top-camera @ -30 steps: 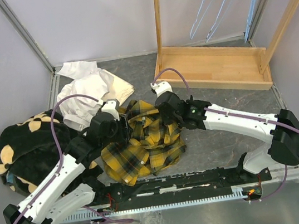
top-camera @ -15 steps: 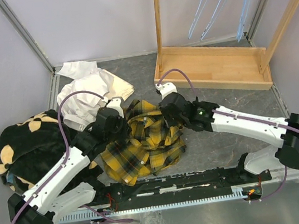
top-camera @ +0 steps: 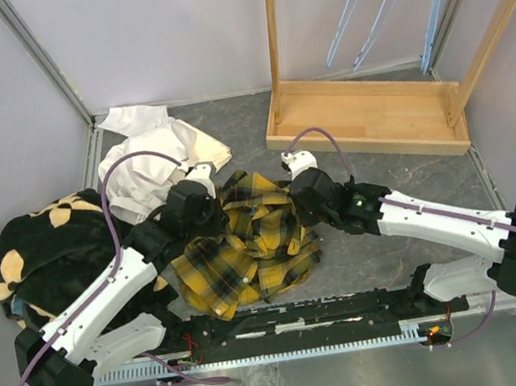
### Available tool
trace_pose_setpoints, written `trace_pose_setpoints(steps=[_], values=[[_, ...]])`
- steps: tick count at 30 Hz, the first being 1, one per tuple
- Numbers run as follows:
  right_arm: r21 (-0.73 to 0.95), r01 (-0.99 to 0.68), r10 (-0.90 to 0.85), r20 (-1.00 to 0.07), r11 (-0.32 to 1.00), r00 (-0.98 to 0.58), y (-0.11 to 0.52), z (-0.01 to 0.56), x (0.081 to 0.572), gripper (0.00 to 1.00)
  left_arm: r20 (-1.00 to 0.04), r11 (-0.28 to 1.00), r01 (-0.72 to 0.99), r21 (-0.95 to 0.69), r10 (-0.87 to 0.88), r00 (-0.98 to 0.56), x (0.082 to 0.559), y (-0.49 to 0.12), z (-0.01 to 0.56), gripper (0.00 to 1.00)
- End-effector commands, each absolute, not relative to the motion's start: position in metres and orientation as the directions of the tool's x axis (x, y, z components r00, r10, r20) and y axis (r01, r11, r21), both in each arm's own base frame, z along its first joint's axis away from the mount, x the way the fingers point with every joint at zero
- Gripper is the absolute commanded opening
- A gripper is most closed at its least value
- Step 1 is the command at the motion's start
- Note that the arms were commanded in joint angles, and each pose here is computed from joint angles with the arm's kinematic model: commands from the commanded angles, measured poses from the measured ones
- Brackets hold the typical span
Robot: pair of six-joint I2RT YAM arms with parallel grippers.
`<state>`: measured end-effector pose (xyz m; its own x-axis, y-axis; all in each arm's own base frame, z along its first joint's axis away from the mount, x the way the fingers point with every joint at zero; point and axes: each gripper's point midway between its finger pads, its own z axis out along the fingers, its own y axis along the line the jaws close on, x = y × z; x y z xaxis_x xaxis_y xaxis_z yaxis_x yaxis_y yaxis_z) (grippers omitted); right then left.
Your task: Place the shirt on the hanger
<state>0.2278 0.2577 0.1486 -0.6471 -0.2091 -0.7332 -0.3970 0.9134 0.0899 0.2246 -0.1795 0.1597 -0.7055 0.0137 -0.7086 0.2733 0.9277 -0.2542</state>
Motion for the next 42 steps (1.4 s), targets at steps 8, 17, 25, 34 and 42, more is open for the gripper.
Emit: trace_pose_setpoints(steps=[8, 17, 25, 34, 42], values=[[-0.06, -0.325, -0.163, -0.94, 0.944, -0.299, 0.237, 0.344, 0.279, 0.0, -0.904, 0.917, 0.347, -0.196, -0.032, -0.426, 0.295, -0.207, 0.339, 0.03], [-0.142, -0.147, -0.131, -0.988, 0.979, 0.081, 0.19, 0.546, 0.295, 0.0, -0.986, 0.895, 0.425, -0.134, -0.077, -0.148, 0.331, -0.228, 0.501, 0.03], [-0.136, -0.127, -0.09, -0.945, 0.983, 0.313, 0.167, 0.655, 0.278, 0.0, -0.975, 0.882, 0.456, -0.121, -0.193, 0.115, 0.317, -0.212, 0.609, 0.03], [-0.172, -0.338, -0.2, -0.978, 0.925, -0.05, 0.212, 0.47, 0.279, 0.0, -0.981, 0.905, 0.399, -0.15, -0.088, -0.17, 0.306, -0.204, 0.44, 0.03], [-0.091, -0.371, -0.251, -0.877, 0.924, -0.41, 0.227, 0.302, 0.263, 0.0, -0.85, 0.907, 0.34, -0.247, -0.035, -0.526, 0.273, -0.204, 0.256, 0.03]])
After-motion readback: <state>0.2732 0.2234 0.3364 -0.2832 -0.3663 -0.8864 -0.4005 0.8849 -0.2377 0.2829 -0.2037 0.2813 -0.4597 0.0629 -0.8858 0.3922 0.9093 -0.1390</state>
